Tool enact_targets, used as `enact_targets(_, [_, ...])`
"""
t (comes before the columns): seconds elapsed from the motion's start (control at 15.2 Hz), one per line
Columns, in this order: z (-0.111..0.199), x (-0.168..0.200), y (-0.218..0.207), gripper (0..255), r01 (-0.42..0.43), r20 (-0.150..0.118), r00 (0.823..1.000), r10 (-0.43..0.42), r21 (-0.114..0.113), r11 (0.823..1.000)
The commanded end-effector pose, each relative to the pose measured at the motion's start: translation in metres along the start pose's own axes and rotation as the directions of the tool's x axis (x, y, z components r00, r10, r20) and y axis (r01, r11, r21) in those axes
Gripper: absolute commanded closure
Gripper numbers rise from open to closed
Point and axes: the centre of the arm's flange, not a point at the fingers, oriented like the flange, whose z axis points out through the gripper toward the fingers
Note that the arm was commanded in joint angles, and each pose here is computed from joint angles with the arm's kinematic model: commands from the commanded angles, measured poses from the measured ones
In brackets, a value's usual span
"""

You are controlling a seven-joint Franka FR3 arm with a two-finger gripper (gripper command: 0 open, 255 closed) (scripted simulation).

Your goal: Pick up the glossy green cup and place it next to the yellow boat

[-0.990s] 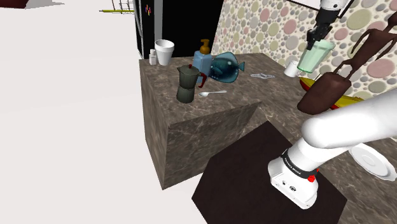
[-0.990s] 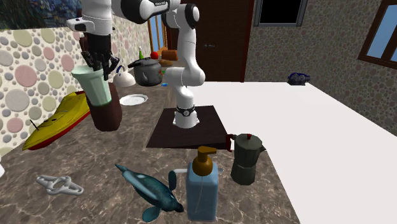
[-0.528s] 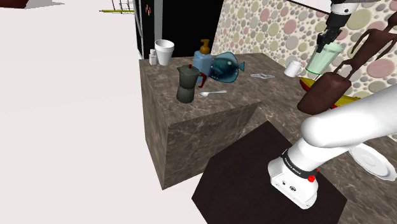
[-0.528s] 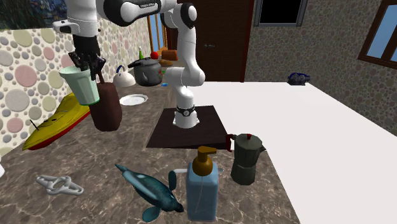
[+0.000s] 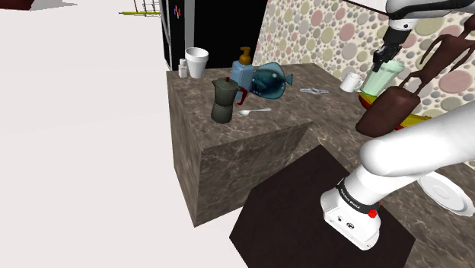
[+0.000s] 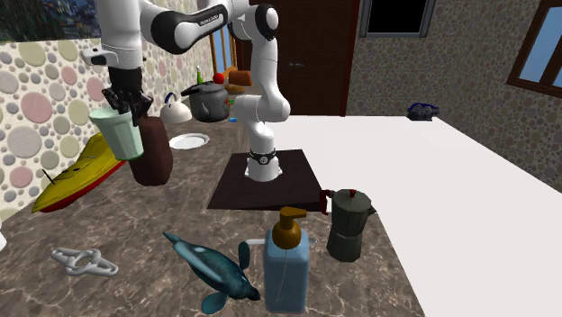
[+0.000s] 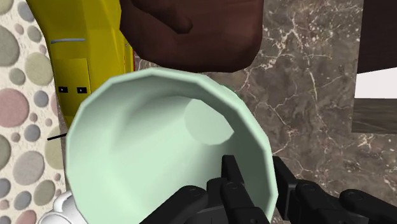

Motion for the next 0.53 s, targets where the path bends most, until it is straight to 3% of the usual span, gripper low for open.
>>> enact_targets(0.0, [0.010, 0.001, -0.002, 255, 0.000, -0.001, 1.000, 0.000, -0.001, 1.000])
enact_targets(0.46, [0.046, 0.003, -0.010, 255, 0.000, -0.001, 1.000, 0.000, -0.001, 1.000])
